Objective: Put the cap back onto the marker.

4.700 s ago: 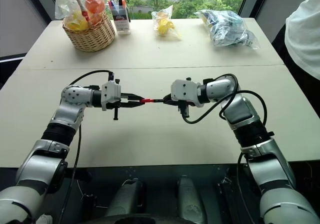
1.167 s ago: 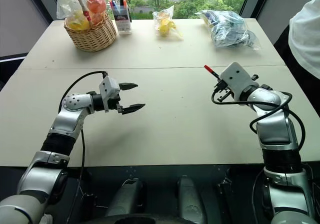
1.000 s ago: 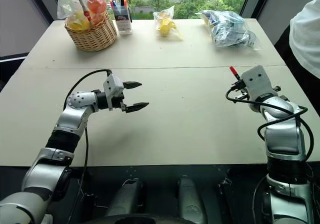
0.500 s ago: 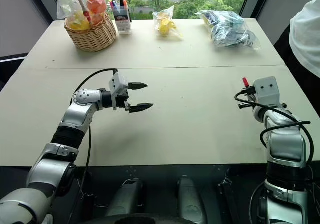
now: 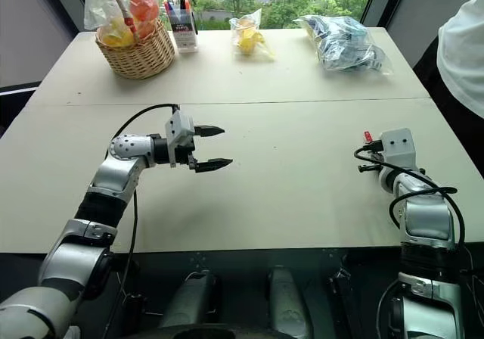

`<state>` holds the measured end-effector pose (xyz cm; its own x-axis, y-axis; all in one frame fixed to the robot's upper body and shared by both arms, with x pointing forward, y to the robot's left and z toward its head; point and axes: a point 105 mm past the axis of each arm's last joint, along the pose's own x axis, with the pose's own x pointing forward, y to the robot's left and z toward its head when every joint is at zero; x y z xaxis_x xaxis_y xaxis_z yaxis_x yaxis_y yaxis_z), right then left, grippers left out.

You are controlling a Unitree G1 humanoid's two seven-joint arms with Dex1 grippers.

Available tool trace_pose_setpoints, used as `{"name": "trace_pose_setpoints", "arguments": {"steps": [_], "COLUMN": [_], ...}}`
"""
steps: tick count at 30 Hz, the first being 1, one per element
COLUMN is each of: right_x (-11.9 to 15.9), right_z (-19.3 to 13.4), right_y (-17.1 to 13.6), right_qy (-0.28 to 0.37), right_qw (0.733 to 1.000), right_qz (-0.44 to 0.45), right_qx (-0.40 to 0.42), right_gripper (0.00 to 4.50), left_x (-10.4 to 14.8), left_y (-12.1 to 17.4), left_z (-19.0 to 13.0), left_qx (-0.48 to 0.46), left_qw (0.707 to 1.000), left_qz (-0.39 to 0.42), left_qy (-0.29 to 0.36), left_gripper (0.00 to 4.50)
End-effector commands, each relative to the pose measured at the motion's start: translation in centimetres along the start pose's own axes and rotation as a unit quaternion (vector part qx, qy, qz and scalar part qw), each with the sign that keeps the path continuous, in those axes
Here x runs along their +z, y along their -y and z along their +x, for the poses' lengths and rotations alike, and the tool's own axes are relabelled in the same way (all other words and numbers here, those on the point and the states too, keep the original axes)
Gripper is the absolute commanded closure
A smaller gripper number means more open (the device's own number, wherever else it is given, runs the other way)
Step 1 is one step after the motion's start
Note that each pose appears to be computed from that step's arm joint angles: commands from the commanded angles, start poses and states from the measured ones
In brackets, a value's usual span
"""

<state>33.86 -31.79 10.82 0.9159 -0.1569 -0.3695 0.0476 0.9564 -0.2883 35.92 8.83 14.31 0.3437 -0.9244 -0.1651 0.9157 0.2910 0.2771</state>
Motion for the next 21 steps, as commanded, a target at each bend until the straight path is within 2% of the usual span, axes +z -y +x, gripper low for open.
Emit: {"name": "trace_pose_setpoints", "arguments": {"steps": [1,6,13,16,21], "right_x": [1.2,1.4,3.2,6.0,7.4], "right_z": [-0.1,-0.3,-2.3,-6.1,-10.4], "right_y": [0.2,0.6,1.2,-0.1,-1.1], "right_qy": [0.023,0.022,0.043,0.079,0.083], "right_qw": [1.0,1.0,0.997,0.985,0.962], "right_qz": [-0.006,-0.012,-0.066,-0.13,-0.215], "right_qx": [0.0,0.001,0.011,0.084,0.145], "right_gripper": [2.74,0.17,0.07,0.07,0.07], "left_x": [0.9,0.9,1.2,1.6,1.9], "left_y": [0.1,0.2,0.2,0.1,0.0], "left_z": [-0.3,-0.3,0.0,0.3,0.8], "left_qx": [-0.003,-0.011,-0.023,-0.034,-0.041], "left_qw": [1.0,1.0,0.999,0.999,0.999], "left_qz": [0.016,0.017,0.023,0.025,0.028], "left_qy": [0.007,0.006,0.008,0.013,0.018], "left_gripper": [0.0,0.0,0.0,0.0,0.0]}}
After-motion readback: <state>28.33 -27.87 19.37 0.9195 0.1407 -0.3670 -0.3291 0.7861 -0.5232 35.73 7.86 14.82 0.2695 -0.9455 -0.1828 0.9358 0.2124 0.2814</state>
